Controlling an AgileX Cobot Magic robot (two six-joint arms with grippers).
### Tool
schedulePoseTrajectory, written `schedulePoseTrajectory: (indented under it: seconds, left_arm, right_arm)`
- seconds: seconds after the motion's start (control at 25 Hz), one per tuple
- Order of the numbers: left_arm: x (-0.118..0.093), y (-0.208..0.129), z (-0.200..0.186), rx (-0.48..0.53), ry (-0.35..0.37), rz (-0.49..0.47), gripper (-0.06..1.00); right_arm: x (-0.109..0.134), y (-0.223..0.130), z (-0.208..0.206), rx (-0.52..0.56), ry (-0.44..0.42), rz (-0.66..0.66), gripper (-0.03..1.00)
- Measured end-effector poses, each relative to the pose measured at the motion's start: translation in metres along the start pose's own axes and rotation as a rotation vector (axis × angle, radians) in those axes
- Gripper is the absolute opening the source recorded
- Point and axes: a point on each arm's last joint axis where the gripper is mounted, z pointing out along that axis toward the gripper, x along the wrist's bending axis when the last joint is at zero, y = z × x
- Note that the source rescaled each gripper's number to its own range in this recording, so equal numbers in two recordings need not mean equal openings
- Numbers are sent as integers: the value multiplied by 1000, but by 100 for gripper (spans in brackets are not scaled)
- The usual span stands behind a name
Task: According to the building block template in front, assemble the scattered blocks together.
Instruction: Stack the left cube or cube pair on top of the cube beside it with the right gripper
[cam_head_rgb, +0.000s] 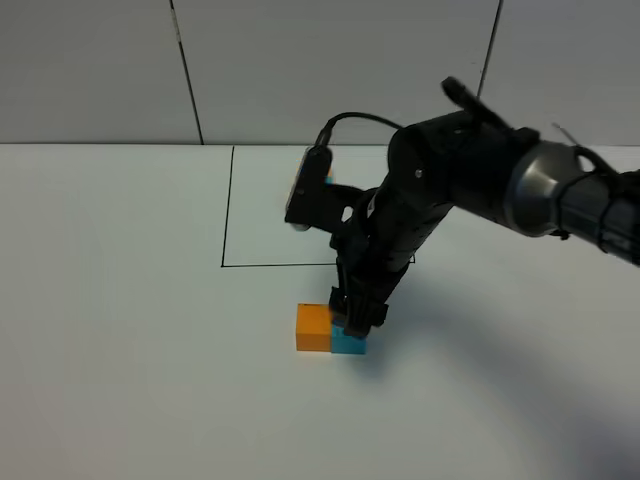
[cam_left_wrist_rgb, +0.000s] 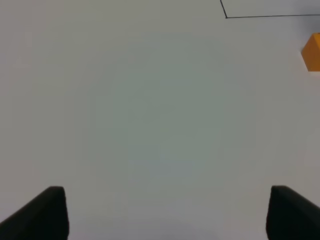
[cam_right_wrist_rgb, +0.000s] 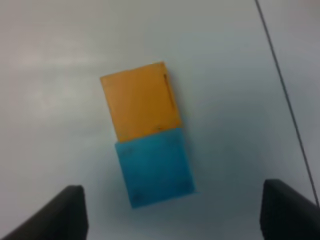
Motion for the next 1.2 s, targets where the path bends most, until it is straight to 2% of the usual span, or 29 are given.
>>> schedulePoseTrajectory:
  seconds: [0.12, 0.4, 1.2]
  left_arm:
    - [0, 0, 0, 0, 0, 0, 84]
    - [0, 0, 0, 0, 0, 0, 84]
    - [0, 0, 0, 0, 0, 0, 84]
  right_arm:
    - [7, 7, 17, 12, 23, -67, 92]
    - [8, 14, 39, 37, 26, -121, 92]
    - [6, 5, 78, 103, 20, -167, 92]
